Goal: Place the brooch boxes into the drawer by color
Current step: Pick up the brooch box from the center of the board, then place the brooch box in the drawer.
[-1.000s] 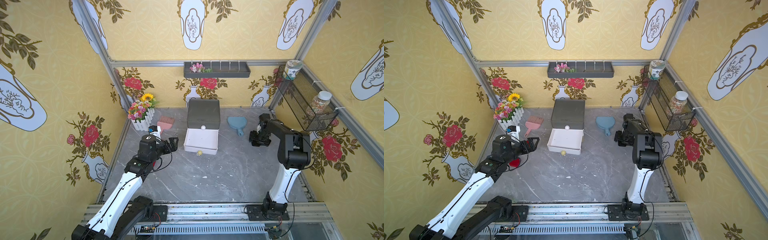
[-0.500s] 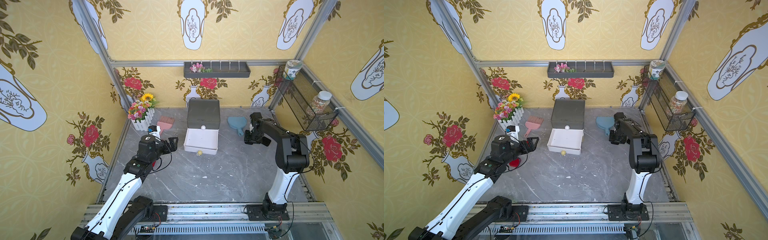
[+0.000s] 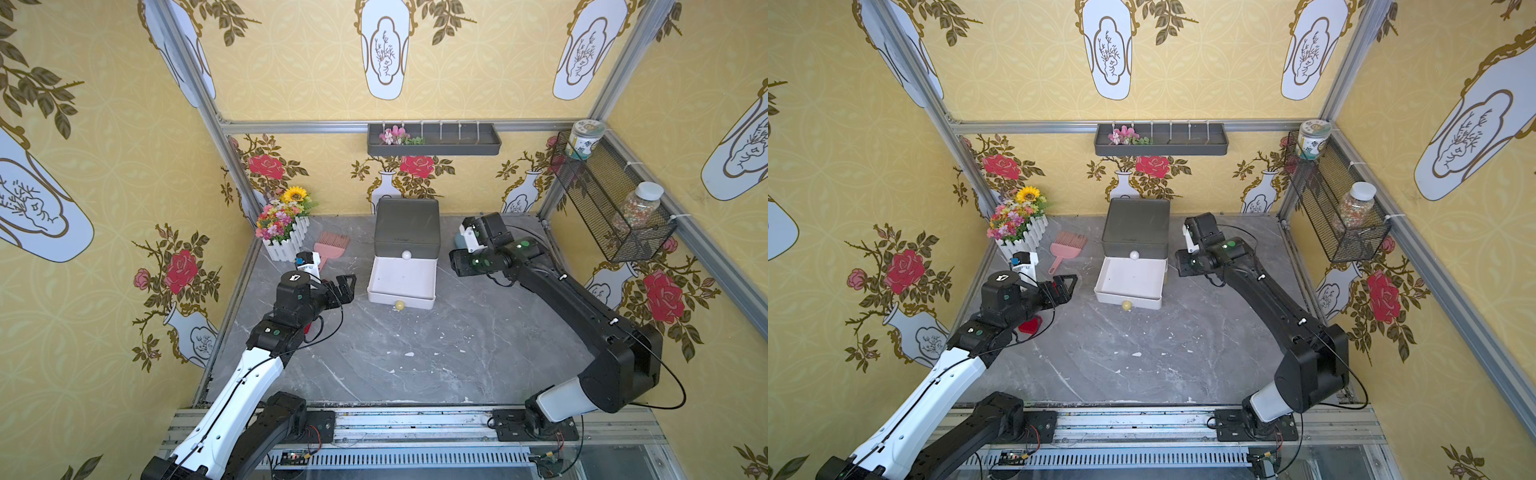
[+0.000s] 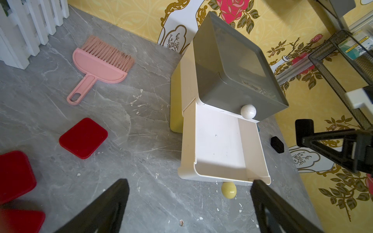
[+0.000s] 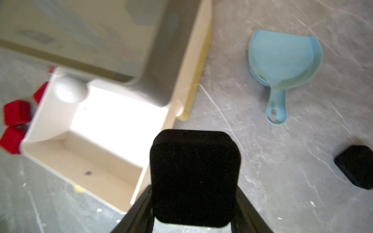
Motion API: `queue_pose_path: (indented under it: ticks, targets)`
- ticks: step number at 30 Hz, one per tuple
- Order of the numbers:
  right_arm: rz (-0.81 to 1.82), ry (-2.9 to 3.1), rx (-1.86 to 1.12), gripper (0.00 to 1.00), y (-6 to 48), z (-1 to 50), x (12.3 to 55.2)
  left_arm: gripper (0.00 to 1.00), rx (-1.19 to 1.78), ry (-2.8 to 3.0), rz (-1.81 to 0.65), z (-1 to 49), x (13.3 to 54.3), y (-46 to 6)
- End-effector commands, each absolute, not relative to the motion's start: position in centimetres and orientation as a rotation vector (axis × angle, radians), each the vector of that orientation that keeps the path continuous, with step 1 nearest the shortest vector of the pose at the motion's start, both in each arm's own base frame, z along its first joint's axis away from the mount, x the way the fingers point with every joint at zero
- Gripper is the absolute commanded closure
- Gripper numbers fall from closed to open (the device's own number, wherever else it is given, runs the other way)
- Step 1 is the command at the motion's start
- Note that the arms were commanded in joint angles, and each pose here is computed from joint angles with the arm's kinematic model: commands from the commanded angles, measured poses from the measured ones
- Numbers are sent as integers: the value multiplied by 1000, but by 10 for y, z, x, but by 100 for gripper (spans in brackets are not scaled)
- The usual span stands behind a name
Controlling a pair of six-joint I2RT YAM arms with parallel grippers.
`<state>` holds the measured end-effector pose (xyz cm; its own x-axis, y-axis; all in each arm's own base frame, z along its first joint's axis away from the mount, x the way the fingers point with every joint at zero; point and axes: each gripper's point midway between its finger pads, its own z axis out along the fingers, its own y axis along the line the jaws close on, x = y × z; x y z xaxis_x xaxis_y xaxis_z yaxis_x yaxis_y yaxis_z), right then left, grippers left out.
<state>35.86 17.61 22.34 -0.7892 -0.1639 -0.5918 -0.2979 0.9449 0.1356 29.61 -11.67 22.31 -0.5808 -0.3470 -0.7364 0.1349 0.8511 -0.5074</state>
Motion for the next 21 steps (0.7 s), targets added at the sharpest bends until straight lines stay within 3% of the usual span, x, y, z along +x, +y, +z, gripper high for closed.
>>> queue_pose_path:
  ticks: [1,10,21]
  targets:
    - [396,2401,-490,52,226,244,345,0,-167,2077,-644,224,298,-114]
    - [456,2374,-799,52,354,226,324,0,-209,2093,-601,219,299,-106]
    - [305,2497,-744,52,382,177,347,0,-207,2098,-603,219,299,-107]
